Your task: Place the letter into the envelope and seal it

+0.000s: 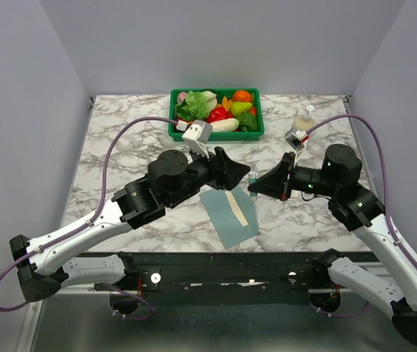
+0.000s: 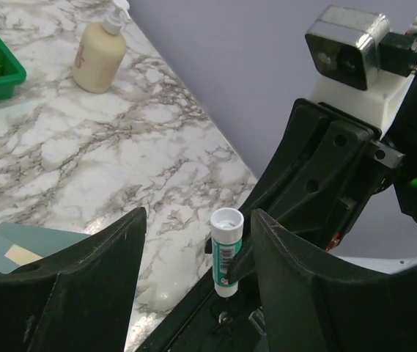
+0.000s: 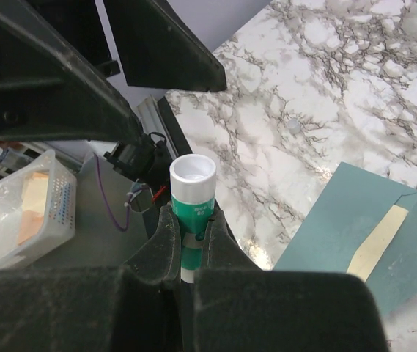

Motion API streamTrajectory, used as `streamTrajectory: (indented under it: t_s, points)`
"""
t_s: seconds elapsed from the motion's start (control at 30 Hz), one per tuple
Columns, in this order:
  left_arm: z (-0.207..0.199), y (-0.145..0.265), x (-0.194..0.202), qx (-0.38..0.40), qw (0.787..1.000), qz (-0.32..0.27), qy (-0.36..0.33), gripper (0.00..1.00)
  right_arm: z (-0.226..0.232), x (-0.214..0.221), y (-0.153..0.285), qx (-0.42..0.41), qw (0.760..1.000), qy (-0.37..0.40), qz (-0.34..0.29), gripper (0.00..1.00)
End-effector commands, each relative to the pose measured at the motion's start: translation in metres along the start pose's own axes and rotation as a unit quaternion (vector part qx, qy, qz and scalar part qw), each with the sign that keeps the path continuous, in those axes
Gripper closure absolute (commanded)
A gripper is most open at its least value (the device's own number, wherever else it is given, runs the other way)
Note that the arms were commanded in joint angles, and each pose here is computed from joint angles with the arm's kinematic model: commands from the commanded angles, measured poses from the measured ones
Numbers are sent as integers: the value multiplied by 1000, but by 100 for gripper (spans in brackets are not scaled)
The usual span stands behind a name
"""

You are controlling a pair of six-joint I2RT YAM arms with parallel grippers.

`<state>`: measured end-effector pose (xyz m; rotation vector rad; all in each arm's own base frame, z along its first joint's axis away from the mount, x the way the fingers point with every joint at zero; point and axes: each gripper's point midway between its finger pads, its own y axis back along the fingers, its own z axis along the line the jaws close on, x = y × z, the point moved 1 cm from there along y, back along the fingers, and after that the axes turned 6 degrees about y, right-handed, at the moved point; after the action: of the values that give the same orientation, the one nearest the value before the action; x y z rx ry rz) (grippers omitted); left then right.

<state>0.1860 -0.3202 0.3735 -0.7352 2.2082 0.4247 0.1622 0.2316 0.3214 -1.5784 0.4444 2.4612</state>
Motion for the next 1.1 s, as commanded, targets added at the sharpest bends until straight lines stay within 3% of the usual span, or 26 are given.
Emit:
streamTrajectory:
  t_s: [0.0, 0.37, 0.47, 0.63, 0.77, 0.8, 0.87, 0.93, 1.07]
  points:
    - [-15, -10, 11, 30, 999, 22, 6, 32, 4, -7, 3, 3, 1000, 12, -8, 99]
    - [-20, -24, 20, 32, 999, 33, 6, 35, 7, -10, 1, -11, 1000, 8, -14, 99]
    - [-23, -27, 22, 39, 999, 37, 7, 50, 7, -10, 1, -8, 1000, 8, -14, 99]
    - [-31, -27, 28, 60, 997, 51, 10, 97, 3, -9, 1, 1, 1000, 8, -16, 99]
    - [-37, -25, 32, 77, 995, 58, 4, 100, 1, -9, 0, 8, 1000, 6, -17, 99]
    - [-37, -24, 34, 78, 995, 61, 0, 100, 0, -9, 0, 8, 1000, 4, -16, 97]
    - [-36, -22, 35, 73, 995, 67, -10, 100, 1, -8, -1, 3, 1000, 3, -12, 74]
    - [-37, -20, 33, 74, 995, 67, -25, 100, 1, -8, -3, -1, 1000, -1, -6, 61]
    - [-35, -18, 31, 71, 993, 73, -55, 100, 4, -6, -6, -18, 1000, -12, 9, 54]
